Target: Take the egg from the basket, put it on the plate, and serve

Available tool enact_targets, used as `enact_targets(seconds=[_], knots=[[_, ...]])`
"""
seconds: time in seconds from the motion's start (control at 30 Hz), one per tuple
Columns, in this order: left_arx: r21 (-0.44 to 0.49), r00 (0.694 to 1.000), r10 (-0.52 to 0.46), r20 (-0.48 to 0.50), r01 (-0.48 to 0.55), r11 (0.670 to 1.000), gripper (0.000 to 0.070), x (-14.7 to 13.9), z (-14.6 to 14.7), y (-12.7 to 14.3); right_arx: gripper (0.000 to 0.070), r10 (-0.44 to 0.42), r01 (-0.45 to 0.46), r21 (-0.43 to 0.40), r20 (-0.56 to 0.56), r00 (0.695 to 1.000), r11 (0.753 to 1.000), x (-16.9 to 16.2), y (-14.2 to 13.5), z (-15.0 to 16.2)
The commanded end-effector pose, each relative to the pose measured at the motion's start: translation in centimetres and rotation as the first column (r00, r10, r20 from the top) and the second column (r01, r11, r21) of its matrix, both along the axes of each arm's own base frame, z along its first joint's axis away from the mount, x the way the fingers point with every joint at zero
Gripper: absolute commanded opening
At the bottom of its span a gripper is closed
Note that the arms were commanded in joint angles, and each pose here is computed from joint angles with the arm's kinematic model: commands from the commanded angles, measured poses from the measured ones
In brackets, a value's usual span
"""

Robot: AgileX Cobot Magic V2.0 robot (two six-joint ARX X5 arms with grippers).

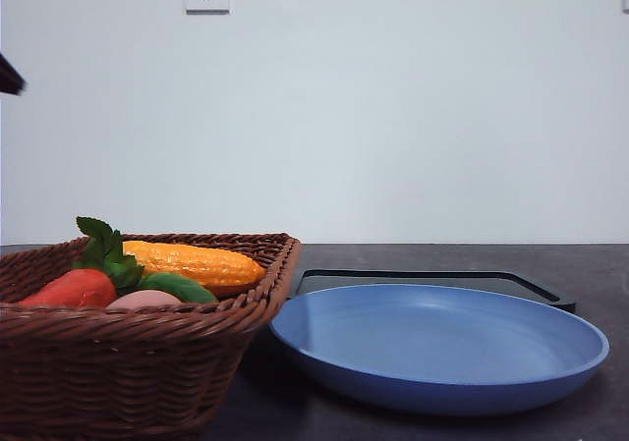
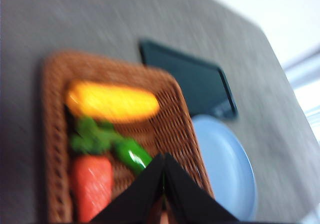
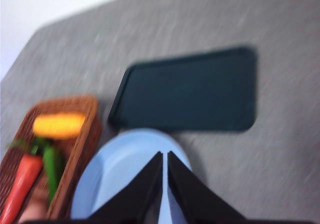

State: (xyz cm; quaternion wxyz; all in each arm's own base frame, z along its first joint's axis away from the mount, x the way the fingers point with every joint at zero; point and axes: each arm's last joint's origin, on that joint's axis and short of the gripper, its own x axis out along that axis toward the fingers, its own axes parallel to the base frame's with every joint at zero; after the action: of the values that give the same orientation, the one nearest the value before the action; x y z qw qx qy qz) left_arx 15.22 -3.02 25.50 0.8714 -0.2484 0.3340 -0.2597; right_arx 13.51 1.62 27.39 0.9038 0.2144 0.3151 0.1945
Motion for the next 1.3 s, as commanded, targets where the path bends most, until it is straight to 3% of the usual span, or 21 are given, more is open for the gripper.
enact_targets(seconds=[0.0, 0.13, 0.27, 0.33, 0.47, 0.57, 0.77, 1.03, 1.27], knots=[[0.04, 0.998, -0.067, -0.002, 0.067, 0.997, 0.0, 0.4, 0.3, -0.5, 0.0, 0.039, -0.04, -0.029, -0.025, 0.999, 0.999, 0.6, 0.0, 0.0], [0.065, 0.985, -0.156, -0.077, 0.161, 0.985, 0.0, 0.8, -0.1, -1.7, 0.0, 0.06, -0.068, -0.054, -0.151, 0.987, 0.996, 1.9, 0.1, -1.4], [0.066, 0.975, -0.205, -0.091, 0.211, 0.975, 0.0024, 1.0, -0.4, -2.6, 0.0, 0.079, -0.101, -0.065, -0.28, 0.957, 0.993, 3.1, 0.1, -3.2], [0.066, 0.973, -0.218, -0.081, 0.224, 0.972, 0.0087, 1.1, -0.3, -2.9, 0.0028, 0.093, -0.121, -0.066, -0.325, 0.941, 0.99, 3.7, 0.3, -3.9], [0.058, 0.972, -0.228, -0.052, 0.231, 0.971, 0.0258, 1.3, -0.1, -3.2, 0.0176, 0.124, -0.165, -0.064, -0.416, 0.901, 0.984, 4.8, 1.0, -5.6], [0.055, 0.973, -0.227, -0.039, 0.229, 0.972, 0.0314, 1.3, 0.0, -3.3, 0.0221, 0.15, -0.203, -0.063, -0.469, 0.87, 0.977, 5.7, 1.8, -6.8], [0.048, 0.974, -0.222, -0.049, 0.224, 0.973, 0.0314, 1.3, 0.0, -3.3, 0.0221, 0.152, -0.235, -0.111, -0.492, 0.857, 0.966, 7.4, 3.2, -8.8], [0.046, 0.974, -0.22, -0.051, 0.223, 0.974, 0.0314, 1.3, 0.0, -3.3, 0.022, 0.169, -0.248, -0.094, -0.503, 0.848, 0.964, 9.1, 4.2, -10.7], [0.047, 0.974, -0.22, -0.05, 0.222, 0.974, 0.0313, 1.3, 0.0, -3.3, 0.0198, 0.191, -0.282, -0.086, -0.547, 0.815, 0.956, 9.6, 5.4, -12.4]])
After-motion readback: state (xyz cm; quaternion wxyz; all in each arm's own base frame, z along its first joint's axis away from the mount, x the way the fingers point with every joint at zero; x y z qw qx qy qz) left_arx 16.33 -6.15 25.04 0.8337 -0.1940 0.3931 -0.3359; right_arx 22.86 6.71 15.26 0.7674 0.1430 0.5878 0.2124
